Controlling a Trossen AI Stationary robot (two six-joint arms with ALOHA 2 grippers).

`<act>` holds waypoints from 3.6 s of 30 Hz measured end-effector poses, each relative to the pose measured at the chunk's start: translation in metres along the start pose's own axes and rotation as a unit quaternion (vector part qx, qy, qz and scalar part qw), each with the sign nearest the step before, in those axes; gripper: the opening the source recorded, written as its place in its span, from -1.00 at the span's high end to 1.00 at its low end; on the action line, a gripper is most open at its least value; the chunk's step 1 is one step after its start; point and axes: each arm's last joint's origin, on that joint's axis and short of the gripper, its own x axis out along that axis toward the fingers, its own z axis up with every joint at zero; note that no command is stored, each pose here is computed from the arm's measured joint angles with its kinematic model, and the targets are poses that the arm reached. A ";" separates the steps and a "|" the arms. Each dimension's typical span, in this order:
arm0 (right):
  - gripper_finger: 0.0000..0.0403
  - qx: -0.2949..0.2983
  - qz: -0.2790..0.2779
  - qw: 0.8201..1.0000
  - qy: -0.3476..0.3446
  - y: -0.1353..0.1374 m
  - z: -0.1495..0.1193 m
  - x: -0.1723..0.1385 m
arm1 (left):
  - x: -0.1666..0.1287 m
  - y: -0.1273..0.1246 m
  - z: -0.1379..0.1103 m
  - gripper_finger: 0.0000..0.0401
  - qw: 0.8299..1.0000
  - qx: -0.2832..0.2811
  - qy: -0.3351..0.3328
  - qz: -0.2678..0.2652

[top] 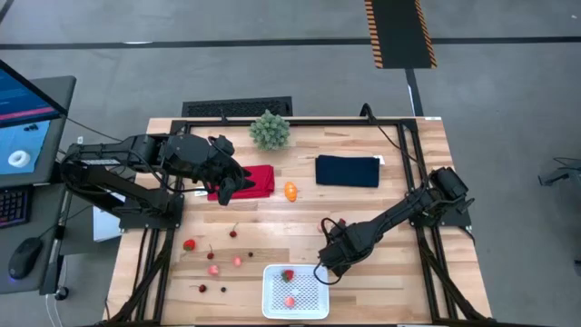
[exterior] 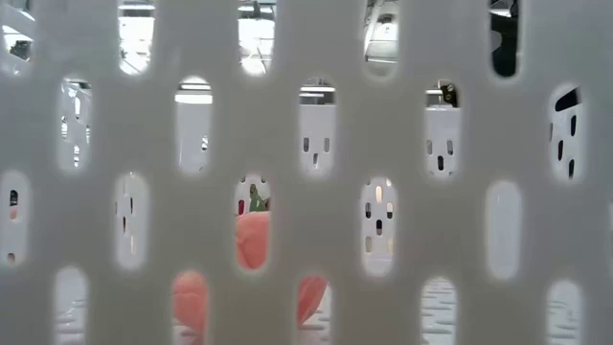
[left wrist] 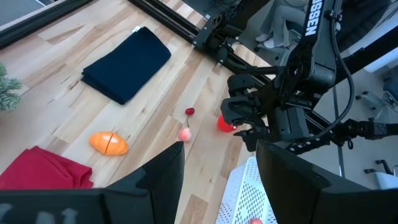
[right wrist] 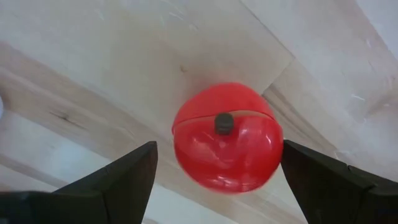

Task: Pick and placing Produce into tupperware
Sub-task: Put the apple into the white bin

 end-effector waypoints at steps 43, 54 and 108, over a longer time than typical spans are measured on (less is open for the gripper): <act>-0.40 0.008 0.025 0.999 0.022 -0.016 0.015 -0.001 | 0.000 0.001 0.000 0.05 1.000 0.004 -0.007 0.009; -0.40 0.019 0.131 0.991 -0.025 -0.042 0.027 -0.071 | 0.000 0.000 0.001 0.05 1.000 0.003 -0.007 0.008; -0.60 -0.209 0.318 0.924 0.028 0.089 0.038 -0.069 | 0.000 0.000 -0.002 0.05 0.999 0.029 0.012 -0.005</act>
